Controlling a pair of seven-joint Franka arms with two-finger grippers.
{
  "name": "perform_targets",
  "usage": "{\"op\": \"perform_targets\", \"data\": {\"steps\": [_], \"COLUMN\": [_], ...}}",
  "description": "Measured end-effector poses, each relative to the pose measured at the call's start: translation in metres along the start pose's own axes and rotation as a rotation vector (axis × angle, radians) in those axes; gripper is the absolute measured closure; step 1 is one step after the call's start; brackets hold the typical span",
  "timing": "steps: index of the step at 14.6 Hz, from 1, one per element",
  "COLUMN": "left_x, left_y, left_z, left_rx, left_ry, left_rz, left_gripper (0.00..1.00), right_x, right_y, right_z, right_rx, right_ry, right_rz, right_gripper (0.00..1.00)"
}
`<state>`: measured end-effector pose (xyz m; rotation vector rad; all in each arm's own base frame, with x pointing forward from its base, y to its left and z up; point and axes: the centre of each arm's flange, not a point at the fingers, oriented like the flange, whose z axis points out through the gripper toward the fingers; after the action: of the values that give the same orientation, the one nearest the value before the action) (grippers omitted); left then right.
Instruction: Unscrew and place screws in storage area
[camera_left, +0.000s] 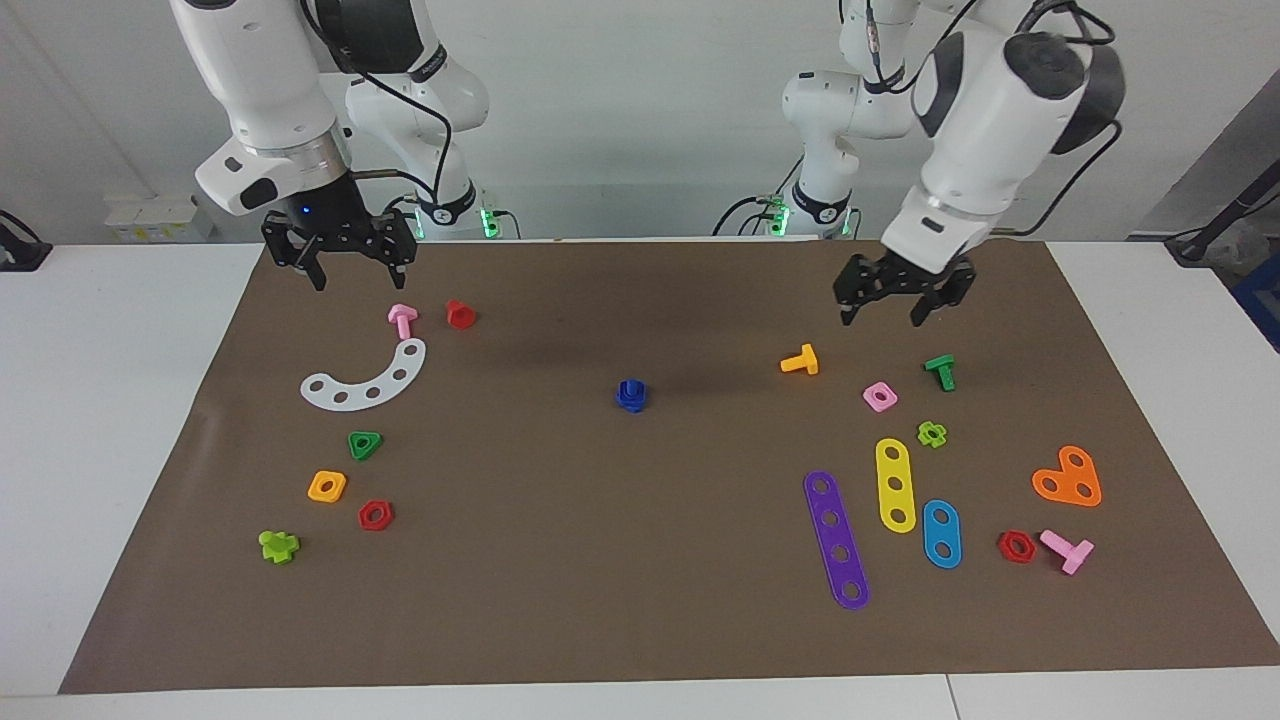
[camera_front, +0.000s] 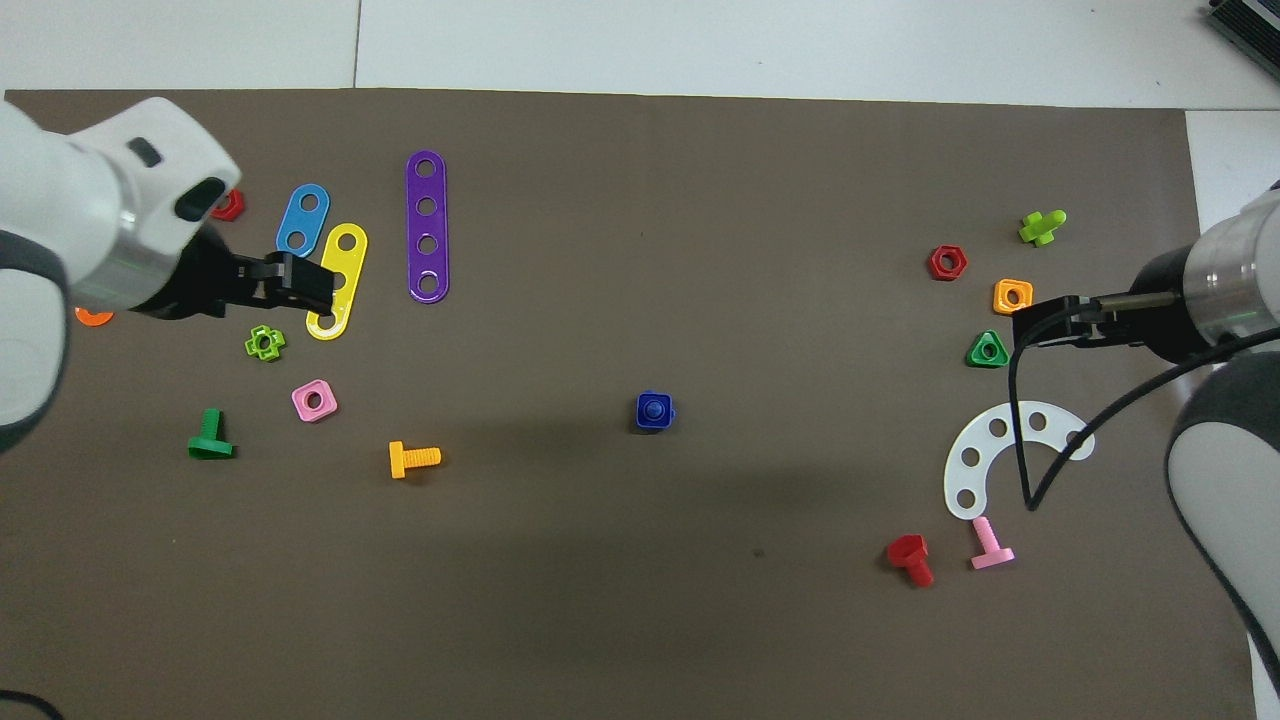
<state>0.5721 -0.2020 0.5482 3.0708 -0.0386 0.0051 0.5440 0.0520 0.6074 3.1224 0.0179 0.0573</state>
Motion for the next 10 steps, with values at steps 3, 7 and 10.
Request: {"op": "perform_targets", "data": {"steps": [3, 7, 10], "left_x": [0.005, -0.005, -0.021], "left_y": [0.069, 0.14, 0.198], "left_z": [0.039, 0.091, 0.15], "left_rx": [-0.018, -0.041, -0.047], "left_ry": [0.038, 0.042, 0.048], "left_rz": [-0.015, -0.03, -0.02], "left_gripper": [0.0, 0.02, 0.06], "right_x": [0.0, 0.0, 0.0], "right_y": [0.0, 0.0, 0.0], "right_z": [0.0, 0.0, 0.0], "right_rx": [0.0, 0.0, 0.0], "right_ry": [0.0, 0.0, 0.0], "right_rz": [0.0, 0.0, 0.0], "right_gripper": [0.0, 0.0, 0.0]}}
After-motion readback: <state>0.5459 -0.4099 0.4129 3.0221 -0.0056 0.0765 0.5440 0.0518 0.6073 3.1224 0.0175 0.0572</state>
